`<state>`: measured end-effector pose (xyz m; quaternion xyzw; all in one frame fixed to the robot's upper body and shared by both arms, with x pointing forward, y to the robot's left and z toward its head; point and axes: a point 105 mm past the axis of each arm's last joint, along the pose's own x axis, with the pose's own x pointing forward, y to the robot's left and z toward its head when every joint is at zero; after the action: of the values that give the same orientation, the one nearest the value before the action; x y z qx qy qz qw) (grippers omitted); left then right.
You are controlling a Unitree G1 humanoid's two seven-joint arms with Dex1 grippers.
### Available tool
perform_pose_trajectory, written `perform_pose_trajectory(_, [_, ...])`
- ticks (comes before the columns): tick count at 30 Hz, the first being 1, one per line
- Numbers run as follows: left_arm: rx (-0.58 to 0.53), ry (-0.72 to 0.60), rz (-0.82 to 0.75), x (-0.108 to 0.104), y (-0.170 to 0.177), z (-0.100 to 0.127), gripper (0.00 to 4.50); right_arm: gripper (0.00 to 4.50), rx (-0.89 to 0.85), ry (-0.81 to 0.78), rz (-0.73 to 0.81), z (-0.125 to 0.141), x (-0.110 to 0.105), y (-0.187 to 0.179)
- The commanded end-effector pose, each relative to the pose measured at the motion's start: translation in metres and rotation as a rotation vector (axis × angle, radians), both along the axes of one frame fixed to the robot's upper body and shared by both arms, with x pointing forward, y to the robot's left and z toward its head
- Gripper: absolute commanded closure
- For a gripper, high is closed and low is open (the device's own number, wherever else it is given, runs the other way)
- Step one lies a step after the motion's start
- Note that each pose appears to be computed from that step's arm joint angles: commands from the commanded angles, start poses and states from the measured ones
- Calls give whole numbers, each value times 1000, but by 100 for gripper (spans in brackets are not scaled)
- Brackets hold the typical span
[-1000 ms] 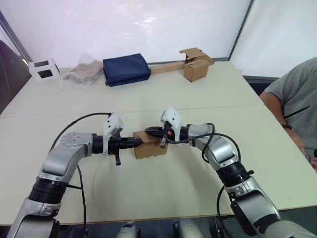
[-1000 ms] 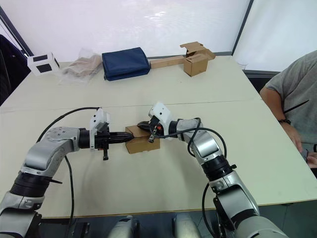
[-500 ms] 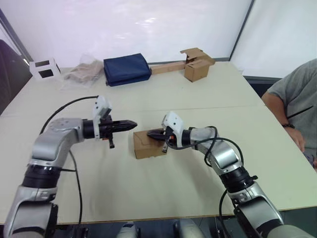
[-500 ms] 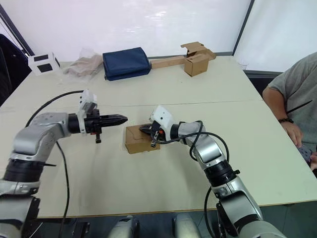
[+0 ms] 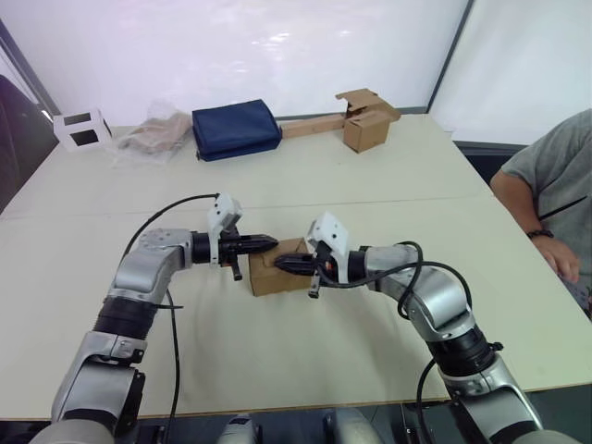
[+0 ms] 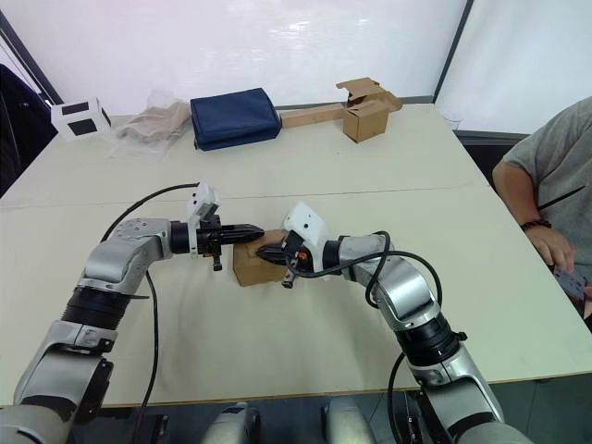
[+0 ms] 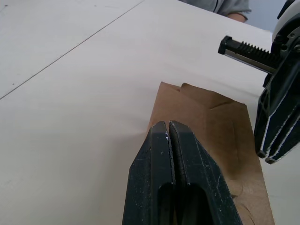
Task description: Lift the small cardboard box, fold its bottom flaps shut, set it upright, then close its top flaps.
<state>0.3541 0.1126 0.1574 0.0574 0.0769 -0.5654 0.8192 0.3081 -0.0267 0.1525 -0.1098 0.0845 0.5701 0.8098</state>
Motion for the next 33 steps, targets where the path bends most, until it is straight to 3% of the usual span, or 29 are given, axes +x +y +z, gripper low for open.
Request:
perform_pose_trajectory(1, [9, -52, -25, -1, -3, 11, 443, 450, 23, -17, 9, 11, -5, 2])
perform_pose_trajectory(25, [-43, -70, 1, -3, -5, 23, 443, 450, -87, -26, -80, -5, 27, 2])
perform_pose_trajectory(30, [24, -72, -16, -8, -5, 8, 443, 450, -67, -14, -25, 0, 17, 1])
perform_pose_trajectory(33, [55, -60, -4, -9, -2, -3, 443, 450, 8, -15, 14, 18, 7, -2])
